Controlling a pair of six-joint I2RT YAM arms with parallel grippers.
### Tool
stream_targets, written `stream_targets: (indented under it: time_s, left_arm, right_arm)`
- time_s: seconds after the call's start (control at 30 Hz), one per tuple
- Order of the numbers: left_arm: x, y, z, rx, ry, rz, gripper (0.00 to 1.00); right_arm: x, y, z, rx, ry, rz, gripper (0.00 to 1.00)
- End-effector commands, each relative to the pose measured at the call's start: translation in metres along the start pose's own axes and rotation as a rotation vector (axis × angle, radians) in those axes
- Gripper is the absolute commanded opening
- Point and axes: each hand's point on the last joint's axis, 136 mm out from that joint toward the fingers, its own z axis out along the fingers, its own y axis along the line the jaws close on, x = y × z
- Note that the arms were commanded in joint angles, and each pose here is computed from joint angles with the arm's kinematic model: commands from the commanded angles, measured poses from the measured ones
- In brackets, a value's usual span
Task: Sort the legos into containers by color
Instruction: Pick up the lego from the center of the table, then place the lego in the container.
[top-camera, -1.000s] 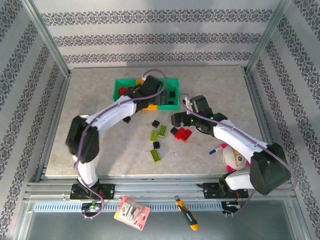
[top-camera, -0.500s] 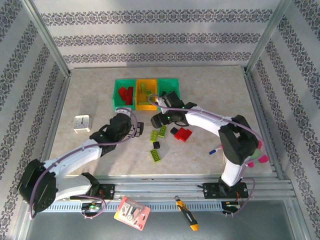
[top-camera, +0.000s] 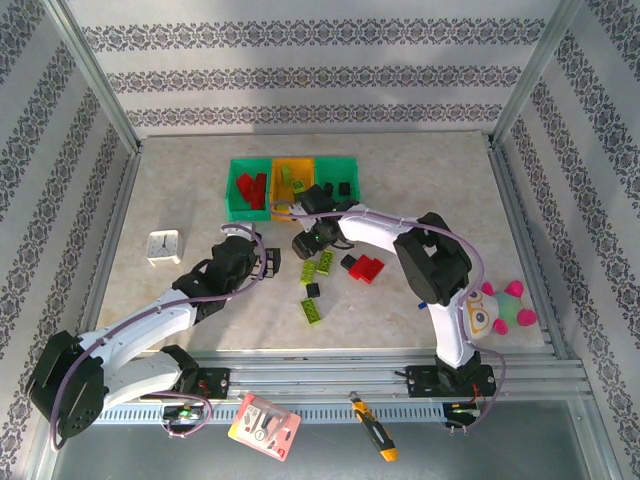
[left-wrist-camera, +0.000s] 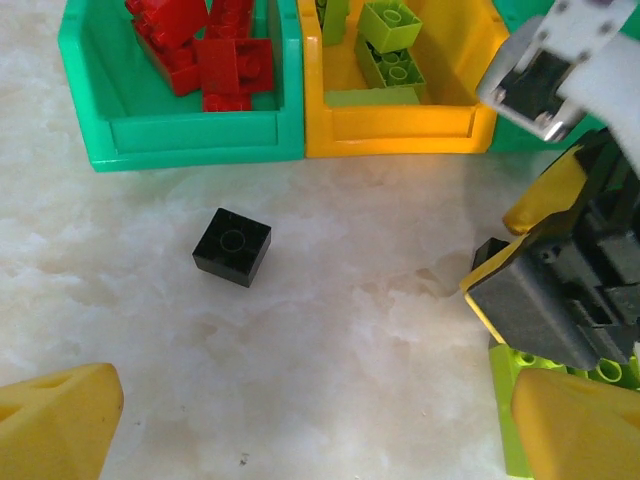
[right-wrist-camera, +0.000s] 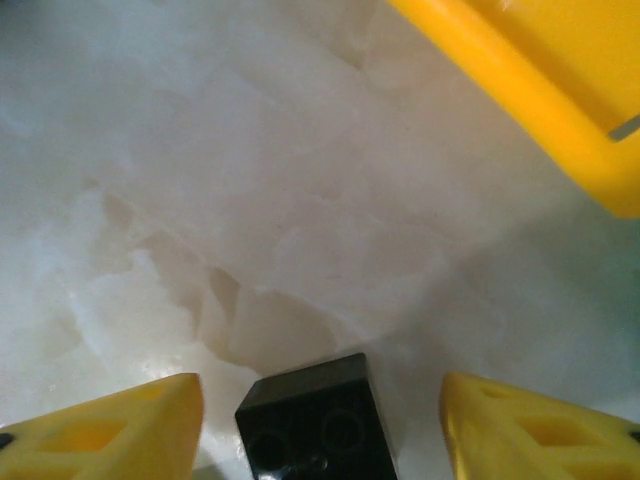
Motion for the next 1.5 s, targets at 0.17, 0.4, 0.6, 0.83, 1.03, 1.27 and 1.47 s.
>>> stream_targets:
  time_s: [0.17,0.4,0.6,0.83,1.03,1.27,1.47]
  left_arm:
    - [-0.007,-0.003,0.001,0.012,-0.036,-0.038,0.99]
    - [-0.007,-0.032,0.001,0.172,-0.041,0.083,0.99]
    - [-0.013,-0.040,0.003,0.198,-0.063,0.130,0.99]
    - [-0.011,-0.049,0.011,0.227,-0.048,0.124,0.99]
    - [-0.004,-0.054,0.015,0.240,-0.012,0.116,0.99]
    - [0.003,-0.046,0.024,0.147,0.051,0.081,0.99]
    - [0.013,-0.069,0.027,0.182,0.143,0.173,0.99]
  right_arm:
    - [0.004,-0.001,0.008,0.061,0.047,-0.034,0.41]
    - [-0.016,0.002,-0.038,0.063,-0.057,-0.002,0.31]
    - [-0.057,-0.014,-0.097,0.067,-0.274,0.095,0.30]
    - [-0.103,-0.092,-0.124,0.196,-0.452,0.250,0.30]
    - [-0.125,-0.144,-0.100,0.215,-0.464,0.308,0.30]
    - [-0.134,-0.166,-0.077,0.153,-0.439,0.303,0.42]
    - [-0.133,-0.157,-0.121,0.154,-0.492,0.246,0.72]
